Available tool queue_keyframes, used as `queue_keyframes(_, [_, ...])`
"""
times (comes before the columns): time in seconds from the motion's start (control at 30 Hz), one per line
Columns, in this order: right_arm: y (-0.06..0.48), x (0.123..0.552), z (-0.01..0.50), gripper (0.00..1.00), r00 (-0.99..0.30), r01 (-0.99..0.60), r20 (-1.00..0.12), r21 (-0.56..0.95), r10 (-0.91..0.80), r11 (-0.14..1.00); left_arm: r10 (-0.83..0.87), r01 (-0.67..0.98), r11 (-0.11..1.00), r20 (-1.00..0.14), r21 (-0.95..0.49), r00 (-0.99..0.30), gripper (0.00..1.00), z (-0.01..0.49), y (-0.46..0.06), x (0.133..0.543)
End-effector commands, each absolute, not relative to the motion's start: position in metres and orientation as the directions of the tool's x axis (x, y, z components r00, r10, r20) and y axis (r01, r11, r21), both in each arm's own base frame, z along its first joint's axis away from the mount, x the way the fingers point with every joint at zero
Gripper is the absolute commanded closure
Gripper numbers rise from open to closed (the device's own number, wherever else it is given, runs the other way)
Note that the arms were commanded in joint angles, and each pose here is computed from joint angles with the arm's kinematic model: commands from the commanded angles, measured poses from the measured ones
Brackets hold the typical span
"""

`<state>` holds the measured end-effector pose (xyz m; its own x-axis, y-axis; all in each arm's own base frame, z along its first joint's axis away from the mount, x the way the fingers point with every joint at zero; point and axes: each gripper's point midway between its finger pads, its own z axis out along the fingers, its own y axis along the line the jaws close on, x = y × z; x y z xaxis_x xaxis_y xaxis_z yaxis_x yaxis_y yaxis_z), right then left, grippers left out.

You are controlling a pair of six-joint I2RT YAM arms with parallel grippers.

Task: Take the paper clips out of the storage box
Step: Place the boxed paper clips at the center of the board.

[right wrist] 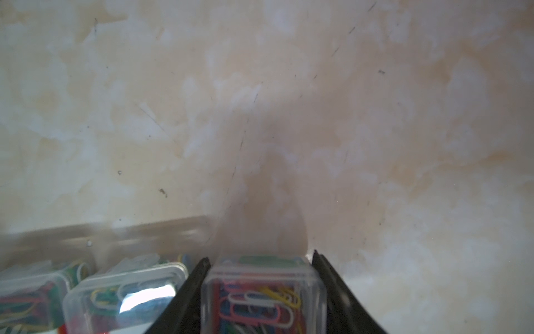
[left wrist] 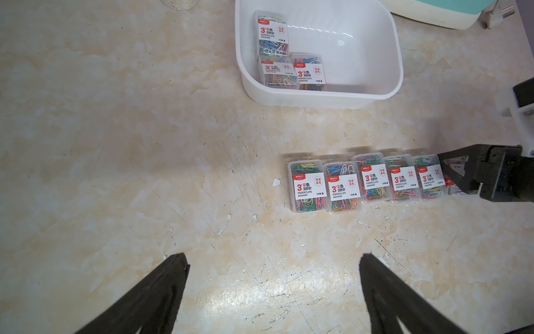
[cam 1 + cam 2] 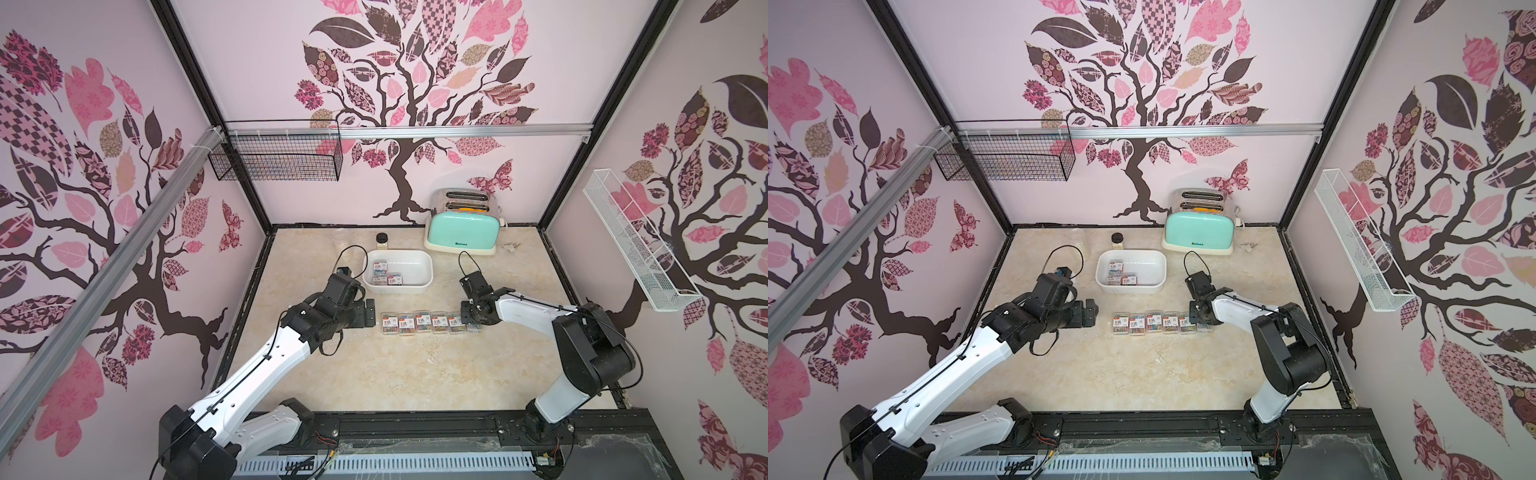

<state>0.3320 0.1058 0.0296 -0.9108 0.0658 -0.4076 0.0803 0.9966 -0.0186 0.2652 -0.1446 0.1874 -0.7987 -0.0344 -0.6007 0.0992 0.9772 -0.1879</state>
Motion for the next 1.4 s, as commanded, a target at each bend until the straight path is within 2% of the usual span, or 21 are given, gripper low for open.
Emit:
queue_keyframes(0.0, [0.106, 0.333, 0.024, 0.41, -0.912, 0.094, -0.402, -0.010, 0.083, 0.995, -0.038, 0.107, 0.975, -0.616, -0.196, -0.787, 0.02, 0.194, -0.146, 0.269])
queue_keyframes(0.13, [0.105, 0.331, 0.023, 0.35, -0.914, 0.098, -0.397, -0.012, 0.085, 0.995, -0.033, 0.112, 0.974, -0.613, -0.197, -0.790, 0.02, 0.193, -0.148, 0.270])
queue_keyframes(0.77, [0.110, 0.341, 0.073, 0.31, -0.887, 0.108, -0.448, 0.038, 0.114, 0.993, -0.049, 0.104, 0.972, -0.610, -0.213, -0.791, 0.02, 0.192, -0.149, 0.269])
queue_keyframes(1.1, [0.079, 0.334, 0.101, 0.34, -0.871, 0.208, -0.456, -0.009, 0.181, 0.978, -0.059, 0.095, 0.973, -0.621, -0.212, -0.782, 0.02, 0.195, -0.147, 0.270])
queue_keyframes(1.37, [0.055, 0.322, 0.082, 0.35, -0.885, 0.290, -0.385, -0.015, 0.262, 0.957, -0.058, 0.103, 0.969, -0.615, -0.223, -0.786, 0.02, 0.193, -0.151, 0.271])
